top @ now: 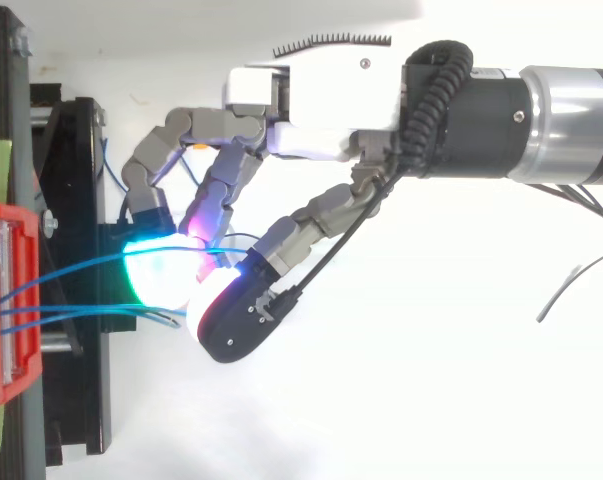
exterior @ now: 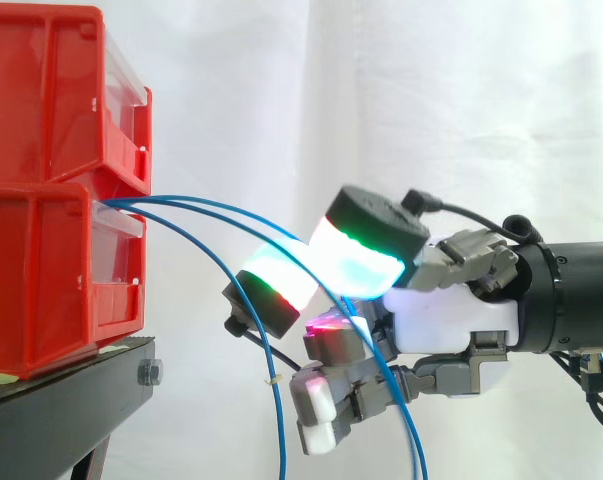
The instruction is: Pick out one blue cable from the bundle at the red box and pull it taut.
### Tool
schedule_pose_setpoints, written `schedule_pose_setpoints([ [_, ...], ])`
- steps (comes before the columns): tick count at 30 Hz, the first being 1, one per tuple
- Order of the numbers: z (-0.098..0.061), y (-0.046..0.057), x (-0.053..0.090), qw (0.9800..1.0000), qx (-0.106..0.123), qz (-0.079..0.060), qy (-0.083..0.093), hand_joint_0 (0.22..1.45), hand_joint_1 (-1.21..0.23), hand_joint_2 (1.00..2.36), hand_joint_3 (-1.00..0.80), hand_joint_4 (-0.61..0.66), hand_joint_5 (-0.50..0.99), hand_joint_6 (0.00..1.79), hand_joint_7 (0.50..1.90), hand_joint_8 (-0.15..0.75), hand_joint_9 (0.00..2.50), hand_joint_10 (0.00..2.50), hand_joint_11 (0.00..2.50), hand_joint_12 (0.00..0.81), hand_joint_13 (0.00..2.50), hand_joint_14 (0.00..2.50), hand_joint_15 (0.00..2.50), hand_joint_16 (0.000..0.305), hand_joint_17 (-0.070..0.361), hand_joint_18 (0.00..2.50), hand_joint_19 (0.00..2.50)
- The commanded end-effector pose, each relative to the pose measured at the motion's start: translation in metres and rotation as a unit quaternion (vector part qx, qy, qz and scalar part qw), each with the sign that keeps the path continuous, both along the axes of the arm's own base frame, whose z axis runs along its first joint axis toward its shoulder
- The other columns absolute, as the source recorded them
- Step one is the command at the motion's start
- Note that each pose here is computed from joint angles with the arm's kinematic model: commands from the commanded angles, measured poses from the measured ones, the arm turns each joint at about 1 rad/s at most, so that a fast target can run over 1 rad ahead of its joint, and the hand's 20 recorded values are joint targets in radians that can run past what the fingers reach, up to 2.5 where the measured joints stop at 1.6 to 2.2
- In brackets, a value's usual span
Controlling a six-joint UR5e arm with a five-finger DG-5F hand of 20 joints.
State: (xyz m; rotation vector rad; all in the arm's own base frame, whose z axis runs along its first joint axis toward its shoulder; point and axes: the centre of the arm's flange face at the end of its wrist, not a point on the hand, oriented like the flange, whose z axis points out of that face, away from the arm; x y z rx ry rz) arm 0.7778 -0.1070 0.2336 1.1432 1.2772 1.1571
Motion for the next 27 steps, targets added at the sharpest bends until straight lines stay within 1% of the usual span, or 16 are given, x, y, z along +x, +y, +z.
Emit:
schedule_pose_setpoints([
  [1,0.0004,0.0000,0.0002,1.0000,0.000,0.000,0.000,0.71,-0.96,1.00,-0.50,-0.07,-0.19,0.98,0.84,0.159,1.07,0.02,0.95,0.266,0.84,0.02,0.66,0.035,0.078,0.63,0.51],
  [6,0.0004,0.0001,0.0002,1.0000,0.000,0.001,0.000,0.70,-0.98,1.00,-0.50,-0.08,-0.19,0.98,0.83,0.156,1.06,0.02,0.96,0.265,0.83,0.03,0.64,0.034,0.078,0.63,0.51],
  [10,-0.0006,0.0001,-0.0009,1.0000,0.001,0.001,0.005,0.70,-0.96,1.00,-0.50,-0.08,-0.19,0.97,0.83,0.154,1.06,0.02,0.96,0.267,0.82,0.03,0.64,0.034,0.077,0.62,0.50],
  [15,-0.0009,0.0001,-0.0012,1.0000,0.001,0.001,0.006,0.56,-0.88,1.00,-0.50,-0.06,-0.19,0.97,0.81,0.169,1.10,0.02,0.97,0.282,0.84,0.03,0.66,0.036,0.082,0.63,0.55],
  [16,-0.0008,0.0001,-0.0011,1.0000,0.000,0.001,0.006,0.53,-0.85,1.00,-0.50,-0.05,-0.18,0.97,0.80,0.177,1.12,0.02,0.96,0.293,0.85,0.03,0.66,0.038,0.086,0.64,0.56],
  [17,-0.0008,0.0001,-0.0011,1.0000,0.000,0.001,0.006,0.50,-0.77,1.00,-0.50,-0.04,-0.18,0.96,0.79,0.189,1.14,0.02,0.96,0.300,0.87,0.02,0.67,0.041,0.091,0.66,0.56],
  [18,-0.0001,0.0001,-0.0007,1.0000,0.000,0.001,0.005,0.50,-0.76,1.00,-0.50,-0.03,-0.18,0.96,0.79,0.191,1.14,0.02,0.95,0.303,0.88,0.02,0.67,0.041,0.091,0.66,0.57],
  [19,-0.0006,0.0001,-0.0009,1.0000,0.000,0.001,0.005,0.49,-0.69,1.00,-0.50,-0.03,-0.17,0.96,0.78,0.193,1.16,0.02,0.95,0.311,0.89,0.02,0.67,0.042,0.094,0.66,0.58],
  [20,0.0001,0.0001,-0.0006,1.0000,0.000,0.001,0.004,0.49,-0.65,1.00,-0.50,-0.03,-0.17,0.96,0.77,0.198,1.17,0.02,0.94,0.313,0.89,0.02,0.67,0.042,0.095,0.67,0.59],
  [21,0.0001,0.0001,-0.0006,1.0000,0.000,0.001,0.004,0.49,-0.59,1.00,-0.50,-0.02,-0.16,0.94,0.79,0.202,1.18,0.02,0.94,0.318,0.90,0.02,0.67,0.043,0.097,0.67,0.60],
  [23,0.0006,0.0001,-0.0004,1.0000,0.000,0.001,0.004,0.50,-0.49,1.00,-0.50,-0.03,-0.16,0.93,0.79,0.207,1.20,0.02,0.93,0.316,0.90,0.02,0.67,0.043,0.098,0.68,0.62],
  [24,0.0006,0.0001,-0.0004,1.0000,0.000,0.001,0.004,0.51,-0.48,1.00,-0.50,-0.02,-0.16,0.93,0.80,0.207,1.20,0.02,0.93,0.315,0.90,0.02,0.67,0.043,0.097,0.67,0.63],
  [26,0.0006,0.0001,-0.0004,1.0000,0.000,0.001,0.004,0.55,-0.39,1.00,-0.50,-0.04,-0.16,0.92,0.83,0.194,1.21,0.02,0.95,0.305,0.90,0.02,0.69,0.041,0.092,0.66,0.66],
  [27,0.0006,0.0001,-0.0004,1.0000,0.000,0.001,0.004,0.56,-0.38,1.00,-0.50,-0.05,-0.16,0.92,0.84,0.189,1.21,0.03,0.94,0.306,0.90,0.03,0.69,0.041,0.092,0.66,0.67],
])
